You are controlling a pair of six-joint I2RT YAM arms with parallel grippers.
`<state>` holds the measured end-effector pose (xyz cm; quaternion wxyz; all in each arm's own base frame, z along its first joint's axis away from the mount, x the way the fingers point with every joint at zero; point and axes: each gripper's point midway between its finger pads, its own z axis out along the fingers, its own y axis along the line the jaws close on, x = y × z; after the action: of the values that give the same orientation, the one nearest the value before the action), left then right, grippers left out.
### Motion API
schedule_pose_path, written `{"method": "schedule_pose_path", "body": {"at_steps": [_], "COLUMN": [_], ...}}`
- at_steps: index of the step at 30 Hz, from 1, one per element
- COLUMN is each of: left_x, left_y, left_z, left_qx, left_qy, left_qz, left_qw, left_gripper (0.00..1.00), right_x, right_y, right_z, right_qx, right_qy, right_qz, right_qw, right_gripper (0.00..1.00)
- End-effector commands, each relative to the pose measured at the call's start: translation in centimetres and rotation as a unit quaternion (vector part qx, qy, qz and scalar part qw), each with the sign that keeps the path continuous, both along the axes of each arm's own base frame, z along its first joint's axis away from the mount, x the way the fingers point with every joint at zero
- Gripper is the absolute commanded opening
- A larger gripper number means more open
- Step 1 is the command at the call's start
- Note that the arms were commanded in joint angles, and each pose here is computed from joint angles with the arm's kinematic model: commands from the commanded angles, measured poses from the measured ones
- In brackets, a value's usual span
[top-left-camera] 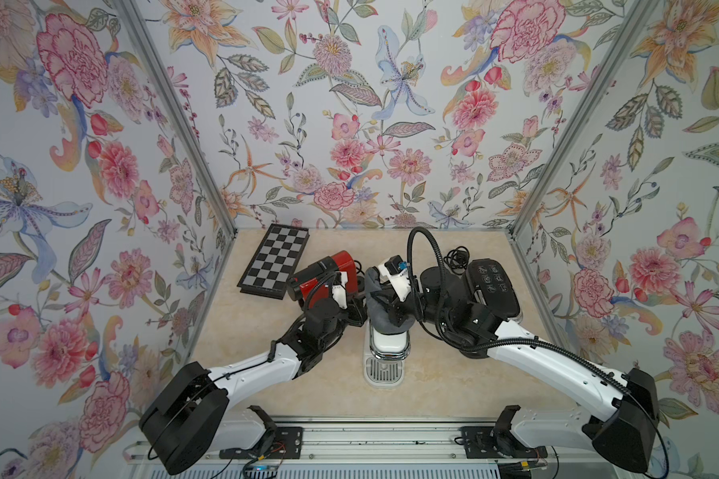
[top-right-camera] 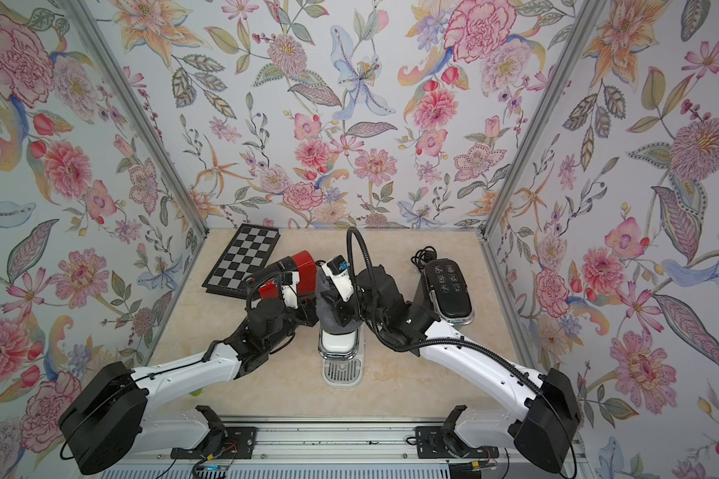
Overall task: Wipe the surface of a coffee machine
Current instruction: Wipe the dirt from the surface of the coffee machine.
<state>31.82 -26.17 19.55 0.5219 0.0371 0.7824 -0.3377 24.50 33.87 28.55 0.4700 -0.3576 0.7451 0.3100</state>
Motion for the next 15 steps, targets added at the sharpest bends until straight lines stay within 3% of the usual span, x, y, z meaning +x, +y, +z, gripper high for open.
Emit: {"method": "schedule_pose_path", "body": {"at_steps": [1,9,15], "left_x": [-1.2,-1.1,-1.2], "left_y": [-0.8,-1.1,-1.2], "left_z": [-0.3,-0.4,-0.5], "left_qx": [-0.008,-0.006,-0.01], "left_qy": [0.004,0.004,0.005], "left_qz": [-0.019,-0.024,-0.025], "left_qw": [1.0,1.0,1.0], "left_gripper": [0.52,0.52,0.52], "right_x": [-3.2,-6.3,-3.5], "right_y": [-0.6,0.5,0.1], "right_z": [-4.0,-3.8,-4.9], "right_qx": [-0.053,-0.048,-0.072], "right_qy": [0.046,0.053,0.044], "right_qz": [0.034,0.068,0.007], "right_qw": [0.997,0.995,0.996], "right_gripper": [0.05,0.05,0.05]}}
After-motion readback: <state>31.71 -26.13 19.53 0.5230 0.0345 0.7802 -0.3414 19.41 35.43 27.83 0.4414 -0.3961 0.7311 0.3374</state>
